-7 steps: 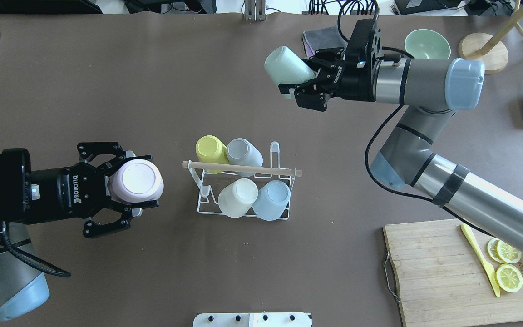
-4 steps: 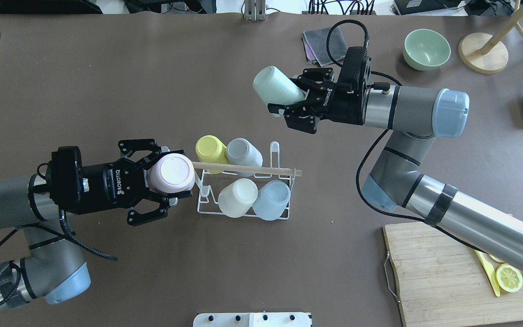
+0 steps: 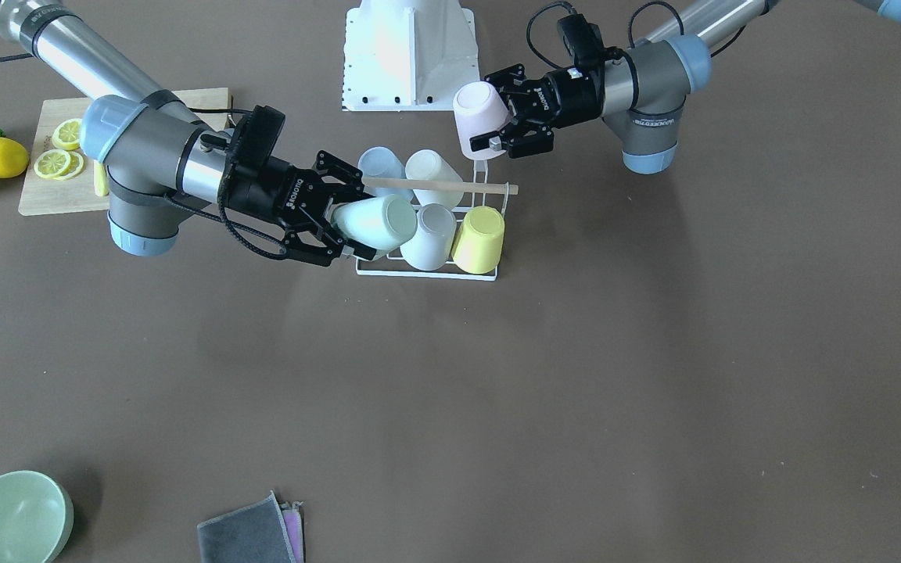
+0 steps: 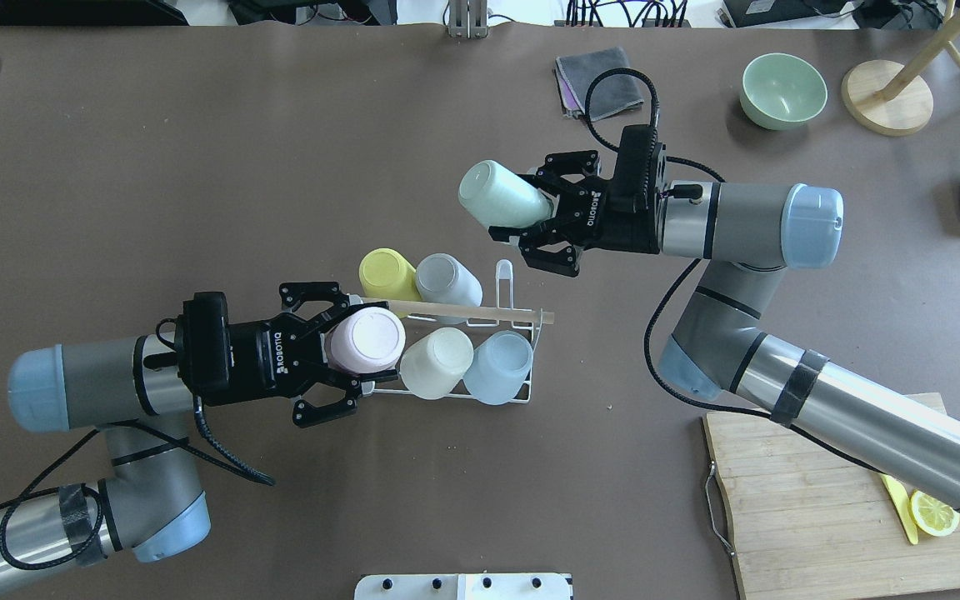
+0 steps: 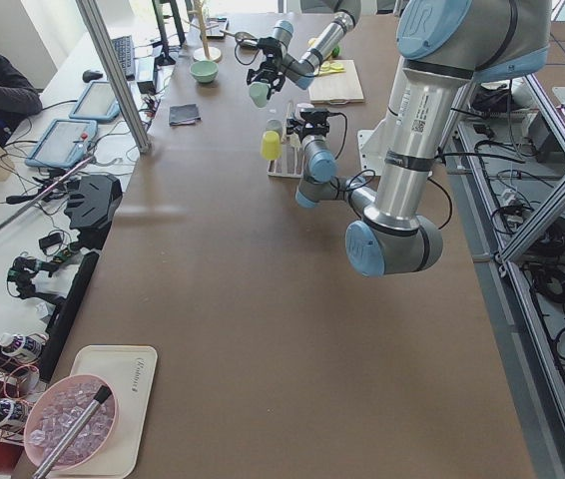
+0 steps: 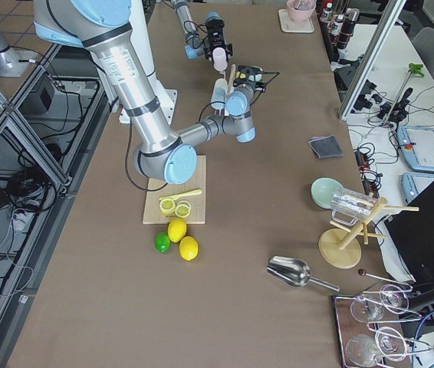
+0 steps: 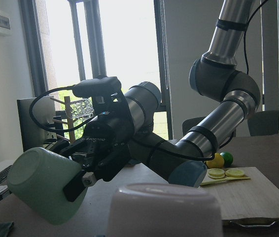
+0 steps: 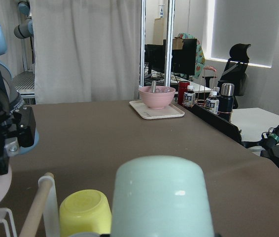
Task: Place cup on cup holder
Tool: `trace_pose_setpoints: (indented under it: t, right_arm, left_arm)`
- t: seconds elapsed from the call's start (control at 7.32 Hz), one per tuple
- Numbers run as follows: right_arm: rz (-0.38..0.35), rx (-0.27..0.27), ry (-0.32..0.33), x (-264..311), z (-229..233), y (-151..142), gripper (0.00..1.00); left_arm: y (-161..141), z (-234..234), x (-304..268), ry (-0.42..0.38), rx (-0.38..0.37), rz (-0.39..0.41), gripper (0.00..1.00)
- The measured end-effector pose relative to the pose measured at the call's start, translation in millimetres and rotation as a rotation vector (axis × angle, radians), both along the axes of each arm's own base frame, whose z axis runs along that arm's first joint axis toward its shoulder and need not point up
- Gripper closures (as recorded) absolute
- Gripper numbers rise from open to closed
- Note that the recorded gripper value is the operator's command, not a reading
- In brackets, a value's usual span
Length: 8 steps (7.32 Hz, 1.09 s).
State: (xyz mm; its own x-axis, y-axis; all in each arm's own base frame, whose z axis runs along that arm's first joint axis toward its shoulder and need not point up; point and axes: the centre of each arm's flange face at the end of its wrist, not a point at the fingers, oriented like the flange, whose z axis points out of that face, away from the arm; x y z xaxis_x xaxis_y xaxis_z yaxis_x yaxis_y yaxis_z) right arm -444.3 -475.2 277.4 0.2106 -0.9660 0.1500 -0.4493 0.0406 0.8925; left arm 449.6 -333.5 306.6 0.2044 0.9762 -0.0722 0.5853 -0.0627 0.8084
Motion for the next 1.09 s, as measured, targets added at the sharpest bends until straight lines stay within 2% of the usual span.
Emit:
trace_pose_setpoints:
  t: [0.27, 1.09]
  right_arm:
    - [-0.011, 0.031, -0.020, -5.3, -5.4, 1.6, 0.76]
    - [-0.056, 0.030, -0.011, -31.9, 1.3, 18.5, 0.74]
  left_arm:
    - [-1.3, 7.6, 9.6, -0.018, -0.017, -0.005, 0.57]
    - [-8.3, 3.5, 16.7, -0.011, -0.039, -0.039, 0.54]
